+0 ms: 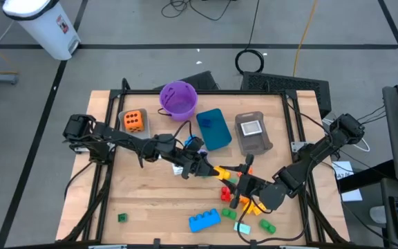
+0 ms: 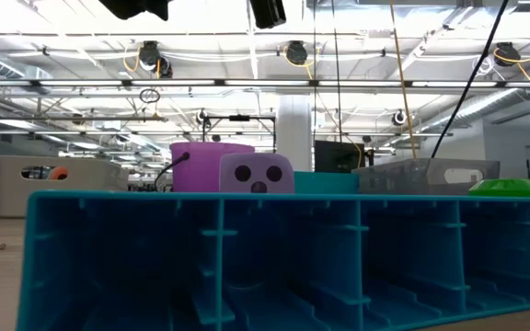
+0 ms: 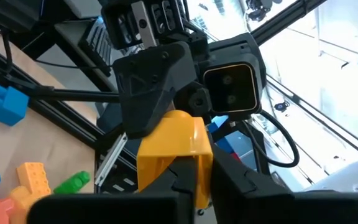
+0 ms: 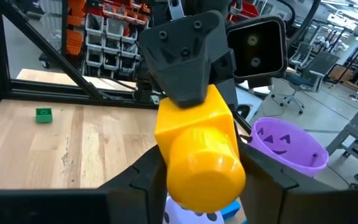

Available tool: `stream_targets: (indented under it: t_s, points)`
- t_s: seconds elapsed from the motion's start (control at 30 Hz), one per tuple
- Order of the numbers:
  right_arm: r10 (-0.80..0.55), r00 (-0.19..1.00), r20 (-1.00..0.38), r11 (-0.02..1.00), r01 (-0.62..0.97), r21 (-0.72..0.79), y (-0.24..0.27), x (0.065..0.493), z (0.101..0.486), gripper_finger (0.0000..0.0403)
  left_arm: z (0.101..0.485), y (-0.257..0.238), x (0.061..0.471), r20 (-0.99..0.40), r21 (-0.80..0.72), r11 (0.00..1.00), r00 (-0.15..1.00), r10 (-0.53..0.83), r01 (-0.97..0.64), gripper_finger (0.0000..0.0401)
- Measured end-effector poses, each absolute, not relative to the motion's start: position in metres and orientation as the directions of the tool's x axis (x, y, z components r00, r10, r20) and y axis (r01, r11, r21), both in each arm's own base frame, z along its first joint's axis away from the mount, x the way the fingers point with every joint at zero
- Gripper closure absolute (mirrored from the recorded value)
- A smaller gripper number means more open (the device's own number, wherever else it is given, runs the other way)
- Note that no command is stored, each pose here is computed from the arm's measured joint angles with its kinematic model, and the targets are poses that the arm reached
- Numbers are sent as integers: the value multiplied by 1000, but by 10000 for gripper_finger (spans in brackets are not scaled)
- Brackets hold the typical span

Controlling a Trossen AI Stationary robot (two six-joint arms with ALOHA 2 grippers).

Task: Pick & Place Toys
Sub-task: Put the yellow game piece into the blue bin

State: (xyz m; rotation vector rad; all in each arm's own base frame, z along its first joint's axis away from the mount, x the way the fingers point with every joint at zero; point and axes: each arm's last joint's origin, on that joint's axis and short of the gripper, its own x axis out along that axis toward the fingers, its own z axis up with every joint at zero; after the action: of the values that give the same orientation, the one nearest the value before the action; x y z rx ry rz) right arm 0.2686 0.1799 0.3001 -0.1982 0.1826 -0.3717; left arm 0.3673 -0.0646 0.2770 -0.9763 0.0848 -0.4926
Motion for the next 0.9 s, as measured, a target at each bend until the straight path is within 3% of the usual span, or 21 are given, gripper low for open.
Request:
stream_targets:
  t_s: [0.33, 0.63, 0.9]
  points:
    - [-376, 916, -138, 913, 342, -221, 180, 269, 300, 260, 277, -65, 367, 151, -815, 446, 878, -454, 370, 311]
    - [-384, 913, -138, 910, 348, -225, 180, 269, 300, 259, 278, -60, 368, 154, -787, 481, 878, -453, 386, 224]
    - [-390, 910, -138, 907, 354, -228, 179, 269, 300, 258, 278, -40, 368, 144, -797, 424, 818, -557, 429, 193]
